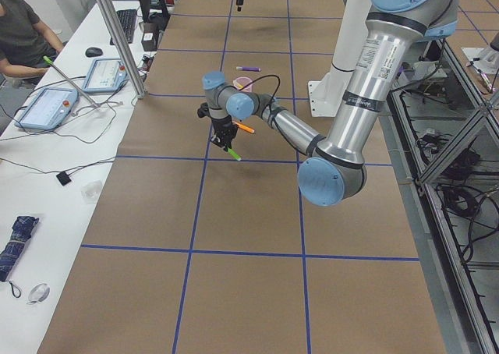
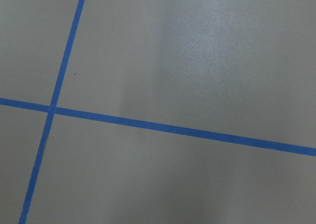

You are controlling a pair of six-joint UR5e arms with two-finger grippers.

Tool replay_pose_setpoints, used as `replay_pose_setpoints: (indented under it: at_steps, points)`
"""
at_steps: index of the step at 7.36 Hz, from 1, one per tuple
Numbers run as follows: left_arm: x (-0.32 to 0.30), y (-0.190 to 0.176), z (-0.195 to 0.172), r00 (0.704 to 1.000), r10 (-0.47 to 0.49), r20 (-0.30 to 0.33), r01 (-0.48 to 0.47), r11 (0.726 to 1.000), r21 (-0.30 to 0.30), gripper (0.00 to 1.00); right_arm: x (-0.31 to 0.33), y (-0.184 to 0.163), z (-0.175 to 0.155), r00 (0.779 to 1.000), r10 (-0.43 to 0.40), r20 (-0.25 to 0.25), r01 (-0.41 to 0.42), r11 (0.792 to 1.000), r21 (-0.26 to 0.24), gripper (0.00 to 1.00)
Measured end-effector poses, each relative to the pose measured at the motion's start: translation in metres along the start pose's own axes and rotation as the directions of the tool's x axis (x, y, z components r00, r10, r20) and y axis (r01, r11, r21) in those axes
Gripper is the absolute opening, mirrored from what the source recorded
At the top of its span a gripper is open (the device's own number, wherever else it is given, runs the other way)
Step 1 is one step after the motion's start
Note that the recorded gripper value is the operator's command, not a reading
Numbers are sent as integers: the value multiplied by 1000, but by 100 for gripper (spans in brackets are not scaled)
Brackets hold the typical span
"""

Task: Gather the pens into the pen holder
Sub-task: 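Carry the green marker with the left gripper over the cup, then drop the green marker into the cup while the right gripper moves over the purple marker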

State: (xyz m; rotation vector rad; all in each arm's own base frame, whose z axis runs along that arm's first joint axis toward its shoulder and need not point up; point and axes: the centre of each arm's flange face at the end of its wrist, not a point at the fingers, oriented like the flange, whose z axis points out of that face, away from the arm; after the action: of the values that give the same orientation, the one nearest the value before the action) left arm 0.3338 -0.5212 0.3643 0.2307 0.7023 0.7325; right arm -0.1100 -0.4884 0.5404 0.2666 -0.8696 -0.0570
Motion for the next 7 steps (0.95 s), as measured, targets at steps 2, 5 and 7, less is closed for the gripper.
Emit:
replay_pose_setpoints:
  at_steps: [2,5,7]
  points:
    - [83,-43,-45,999,19,-40,-15,996,91,0,1,0,0,1000,0,-4,0,1000,2,100]
    - [213,-108,-84,998,-44,-39,54,949,312,0,3,-3,2,1000,2,-13,-2,1000,5,100]
    - [268,-140,-65,998,-62,-13,62,889,454,0,1,-6,2,1000,1,-17,-1,1000,11,100]
